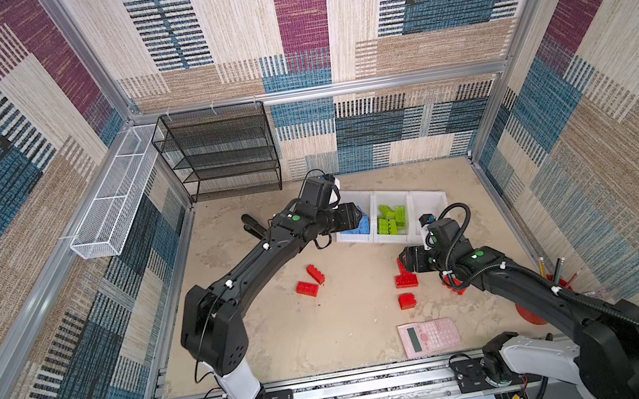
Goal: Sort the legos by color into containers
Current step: 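Grasp a flat red brick with the right gripper while left arm withdraws, then carry the red brick to the empty compartment and open the right gripper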
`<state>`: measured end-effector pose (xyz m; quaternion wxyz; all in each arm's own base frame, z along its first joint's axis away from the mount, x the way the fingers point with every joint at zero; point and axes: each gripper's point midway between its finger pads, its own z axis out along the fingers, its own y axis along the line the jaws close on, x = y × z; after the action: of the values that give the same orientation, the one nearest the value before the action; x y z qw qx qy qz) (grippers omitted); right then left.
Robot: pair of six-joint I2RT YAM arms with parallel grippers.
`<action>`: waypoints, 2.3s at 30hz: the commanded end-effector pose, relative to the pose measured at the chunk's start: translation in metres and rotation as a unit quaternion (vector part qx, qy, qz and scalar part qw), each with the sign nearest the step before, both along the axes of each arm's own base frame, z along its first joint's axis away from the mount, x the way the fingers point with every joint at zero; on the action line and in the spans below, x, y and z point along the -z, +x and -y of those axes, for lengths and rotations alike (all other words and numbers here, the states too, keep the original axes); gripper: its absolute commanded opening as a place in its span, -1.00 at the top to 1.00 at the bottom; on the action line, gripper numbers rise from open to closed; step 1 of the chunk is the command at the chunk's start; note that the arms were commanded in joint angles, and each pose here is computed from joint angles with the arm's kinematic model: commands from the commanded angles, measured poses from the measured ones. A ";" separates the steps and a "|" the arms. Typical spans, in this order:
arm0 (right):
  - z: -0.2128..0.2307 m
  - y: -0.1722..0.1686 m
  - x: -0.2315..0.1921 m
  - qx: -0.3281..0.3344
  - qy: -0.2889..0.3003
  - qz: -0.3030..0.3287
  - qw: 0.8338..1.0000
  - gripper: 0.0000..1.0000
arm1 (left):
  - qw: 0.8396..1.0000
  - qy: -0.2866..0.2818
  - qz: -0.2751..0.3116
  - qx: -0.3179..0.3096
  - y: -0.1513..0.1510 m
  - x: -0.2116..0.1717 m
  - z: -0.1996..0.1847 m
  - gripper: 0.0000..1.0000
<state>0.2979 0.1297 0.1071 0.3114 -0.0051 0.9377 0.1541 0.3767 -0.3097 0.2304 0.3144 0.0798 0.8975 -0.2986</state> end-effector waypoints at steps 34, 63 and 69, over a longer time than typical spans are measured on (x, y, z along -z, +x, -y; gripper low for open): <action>-0.020 0.018 0.067 -0.009 -0.108 -0.085 0.990 0.40 | 0.995 0.070 -0.033 -0.056 -0.114 0.060 -0.113 -0.28; 0.077 0.136 -0.056 0.120 -0.021 0.037 0.992 0.41 | 0.988 0.115 -0.084 -0.060 -0.115 0.098 -0.118 -0.28; 0.094 0.158 -0.045 0.141 -0.017 0.033 0.989 0.39 | 0.985 0.134 -0.092 -0.062 -0.107 0.102 -0.116 -0.28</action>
<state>0.4430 0.0377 0.1476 0.3429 0.1149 0.9280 0.0900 0.2666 -0.1953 0.1277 0.2354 0.0354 0.9556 -0.1739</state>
